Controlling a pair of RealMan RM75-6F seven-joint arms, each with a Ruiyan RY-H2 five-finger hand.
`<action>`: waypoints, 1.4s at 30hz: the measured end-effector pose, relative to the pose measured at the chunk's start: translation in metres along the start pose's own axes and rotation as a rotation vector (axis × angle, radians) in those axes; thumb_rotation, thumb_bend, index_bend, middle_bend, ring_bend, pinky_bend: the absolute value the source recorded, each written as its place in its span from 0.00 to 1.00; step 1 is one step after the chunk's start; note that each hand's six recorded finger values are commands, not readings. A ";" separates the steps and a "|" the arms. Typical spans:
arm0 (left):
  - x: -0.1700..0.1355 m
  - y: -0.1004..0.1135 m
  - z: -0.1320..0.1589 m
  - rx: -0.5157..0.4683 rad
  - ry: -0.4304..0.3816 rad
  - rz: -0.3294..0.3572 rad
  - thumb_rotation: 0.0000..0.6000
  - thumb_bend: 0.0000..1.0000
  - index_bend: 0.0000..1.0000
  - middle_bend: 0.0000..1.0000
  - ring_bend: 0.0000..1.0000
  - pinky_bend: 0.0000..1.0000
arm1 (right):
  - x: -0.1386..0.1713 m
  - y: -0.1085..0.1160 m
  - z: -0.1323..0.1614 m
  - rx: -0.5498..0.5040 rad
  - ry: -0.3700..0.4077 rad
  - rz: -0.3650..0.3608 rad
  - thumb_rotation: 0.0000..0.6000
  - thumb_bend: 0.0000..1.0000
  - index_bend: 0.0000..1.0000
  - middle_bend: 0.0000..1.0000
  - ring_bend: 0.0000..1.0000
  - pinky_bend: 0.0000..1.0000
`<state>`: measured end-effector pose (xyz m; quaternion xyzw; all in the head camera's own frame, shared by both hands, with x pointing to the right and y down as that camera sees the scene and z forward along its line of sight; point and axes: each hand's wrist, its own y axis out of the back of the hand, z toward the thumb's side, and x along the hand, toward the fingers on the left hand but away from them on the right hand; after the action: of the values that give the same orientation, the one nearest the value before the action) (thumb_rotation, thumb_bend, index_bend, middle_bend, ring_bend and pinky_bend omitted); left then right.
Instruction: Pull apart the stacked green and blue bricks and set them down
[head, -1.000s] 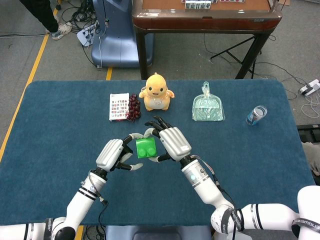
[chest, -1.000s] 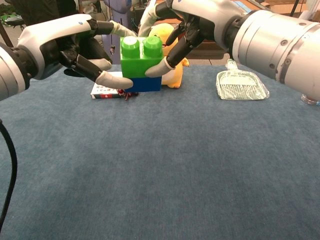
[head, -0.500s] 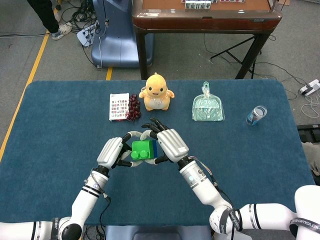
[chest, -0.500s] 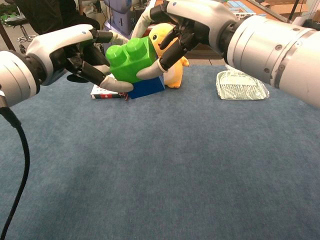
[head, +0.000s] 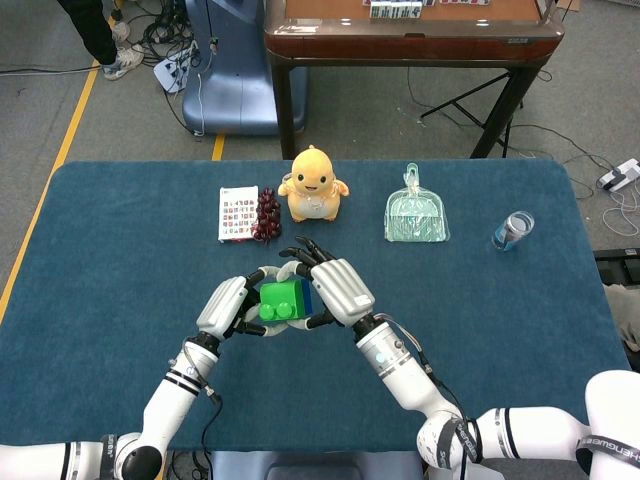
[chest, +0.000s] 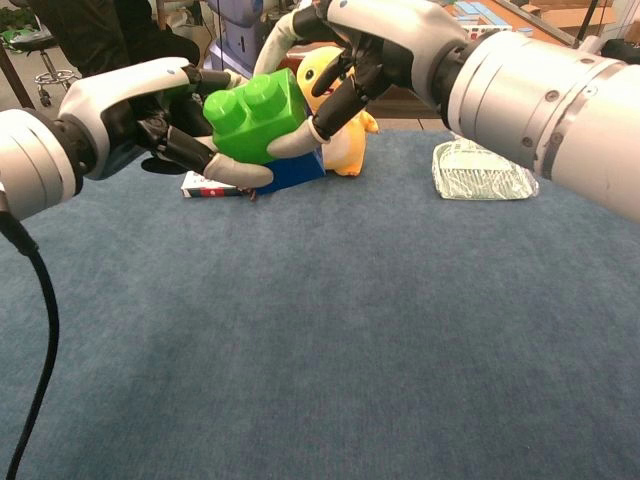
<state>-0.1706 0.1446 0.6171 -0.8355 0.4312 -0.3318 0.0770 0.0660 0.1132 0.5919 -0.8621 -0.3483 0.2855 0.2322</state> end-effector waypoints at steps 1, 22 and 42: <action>0.000 0.000 0.000 0.000 0.000 -0.001 1.00 0.00 0.37 1.00 1.00 1.00 | 0.000 0.000 0.000 -0.003 0.001 -0.003 1.00 0.15 0.65 0.20 0.03 0.22; 0.002 -0.003 -0.005 -0.041 0.019 0.011 1.00 0.00 0.48 1.00 1.00 1.00 | 0.000 0.000 0.000 -0.066 0.015 -0.027 1.00 0.16 0.65 0.20 0.03 0.22; -0.001 -0.004 -0.015 -0.051 0.029 0.066 1.00 0.27 0.78 1.00 1.00 1.00 | 0.001 0.000 -0.004 -0.085 0.009 -0.026 1.00 0.16 0.65 0.20 0.03 0.22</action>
<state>-0.1773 0.1504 0.6297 -0.8176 0.4680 -0.3300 0.0604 0.0698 0.1132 0.5944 -0.8679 -0.3703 0.2634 0.2009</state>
